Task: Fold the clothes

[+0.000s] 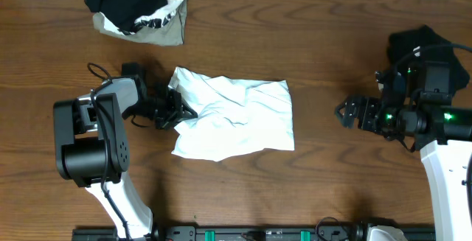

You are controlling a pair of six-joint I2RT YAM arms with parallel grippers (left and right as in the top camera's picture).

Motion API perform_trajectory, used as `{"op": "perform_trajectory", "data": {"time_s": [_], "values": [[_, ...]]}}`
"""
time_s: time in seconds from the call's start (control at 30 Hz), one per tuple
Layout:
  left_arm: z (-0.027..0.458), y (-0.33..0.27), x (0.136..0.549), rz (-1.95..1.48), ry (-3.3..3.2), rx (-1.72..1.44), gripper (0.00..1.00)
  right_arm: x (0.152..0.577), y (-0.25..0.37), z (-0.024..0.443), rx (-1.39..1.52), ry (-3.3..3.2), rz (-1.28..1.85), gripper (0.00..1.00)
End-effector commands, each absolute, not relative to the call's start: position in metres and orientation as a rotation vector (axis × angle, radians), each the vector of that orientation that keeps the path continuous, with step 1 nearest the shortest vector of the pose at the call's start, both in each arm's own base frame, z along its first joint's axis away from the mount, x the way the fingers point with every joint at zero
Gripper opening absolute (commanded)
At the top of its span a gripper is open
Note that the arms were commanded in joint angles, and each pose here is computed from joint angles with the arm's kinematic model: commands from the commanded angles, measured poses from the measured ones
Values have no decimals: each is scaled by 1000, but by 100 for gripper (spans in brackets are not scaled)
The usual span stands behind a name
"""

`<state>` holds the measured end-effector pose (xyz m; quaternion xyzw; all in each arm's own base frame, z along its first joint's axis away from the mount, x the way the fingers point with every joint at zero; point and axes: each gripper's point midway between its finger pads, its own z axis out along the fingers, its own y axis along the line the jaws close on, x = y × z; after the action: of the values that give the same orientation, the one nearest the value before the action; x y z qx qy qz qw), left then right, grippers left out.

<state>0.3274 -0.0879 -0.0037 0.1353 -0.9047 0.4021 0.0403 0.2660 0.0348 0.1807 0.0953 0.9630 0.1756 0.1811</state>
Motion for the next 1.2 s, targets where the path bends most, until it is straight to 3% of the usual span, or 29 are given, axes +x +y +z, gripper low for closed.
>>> {"op": "perform_trajectory", "data": {"time_s": [0.0,0.23,0.43,0.6,0.93,1.17], "values": [[-49,-70,301,938,-2788,432,6,268,33,189,250,2694,485,99],[-32,-63,319,903,-2837,496,6,266,28,186,253,2710,436,99],[-8,-18,319,488,-2982,559,6,265,24,181,229,2729,402,99],[21,-9,317,411,-3048,557,6,268,24,174,235,2746,405,99],[62,-33,313,431,-3139,470,6,274,24,153,258,2825,416,99],[63,-46,311,240,-3181,459,6,276,30,138,243,2881,430,99]]}}
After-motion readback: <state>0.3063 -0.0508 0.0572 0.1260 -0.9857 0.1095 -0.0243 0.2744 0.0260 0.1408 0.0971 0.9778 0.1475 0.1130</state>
